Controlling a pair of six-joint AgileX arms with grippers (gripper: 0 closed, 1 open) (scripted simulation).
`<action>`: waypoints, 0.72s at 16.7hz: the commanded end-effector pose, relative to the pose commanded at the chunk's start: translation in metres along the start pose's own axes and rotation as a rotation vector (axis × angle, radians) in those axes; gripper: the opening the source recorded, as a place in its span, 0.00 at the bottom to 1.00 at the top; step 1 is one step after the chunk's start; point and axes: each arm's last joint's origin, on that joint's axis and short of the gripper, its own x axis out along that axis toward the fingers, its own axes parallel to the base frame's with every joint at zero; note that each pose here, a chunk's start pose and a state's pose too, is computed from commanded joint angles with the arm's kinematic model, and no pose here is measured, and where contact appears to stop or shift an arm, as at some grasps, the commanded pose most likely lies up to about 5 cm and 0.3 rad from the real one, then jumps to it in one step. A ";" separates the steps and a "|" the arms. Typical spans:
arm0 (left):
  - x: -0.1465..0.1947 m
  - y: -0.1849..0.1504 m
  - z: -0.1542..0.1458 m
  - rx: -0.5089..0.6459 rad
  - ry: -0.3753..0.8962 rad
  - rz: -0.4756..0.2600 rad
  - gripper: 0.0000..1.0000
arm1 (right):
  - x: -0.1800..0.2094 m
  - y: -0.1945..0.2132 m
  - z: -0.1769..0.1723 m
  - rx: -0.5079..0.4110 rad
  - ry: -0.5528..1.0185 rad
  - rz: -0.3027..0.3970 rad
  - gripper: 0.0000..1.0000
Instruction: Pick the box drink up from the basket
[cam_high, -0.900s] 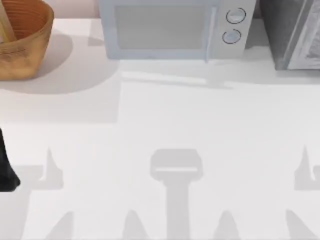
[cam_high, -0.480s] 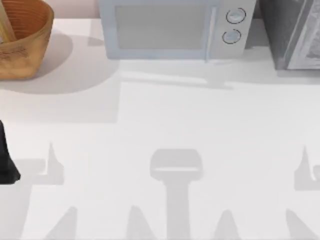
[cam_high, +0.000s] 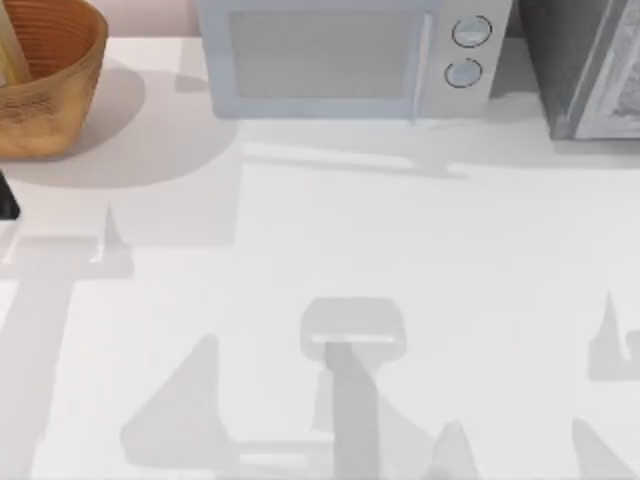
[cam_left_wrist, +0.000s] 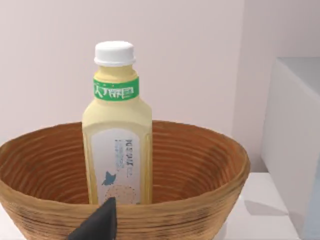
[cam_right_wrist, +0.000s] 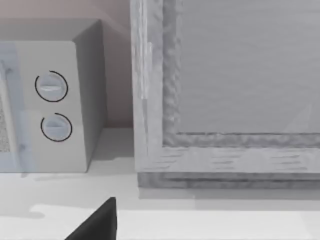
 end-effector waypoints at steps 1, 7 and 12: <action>0.016 0.003 0.006 -0.001 -0.006 0.001 1.00 | 0.000 0.000 0.000 0.000 0.000 0.000 1.00; 0.123 0.032 0.002 -0.002 -0.038 0.007 1.00 | 0.000 0.000 0.000 0.000 0.000 0.000 1.00; 0.192 0.056 -0.048 0.002 -0.035 0.006 1.00 | 0.000 0.000 0.000 0.000 0.000 0.000 1.00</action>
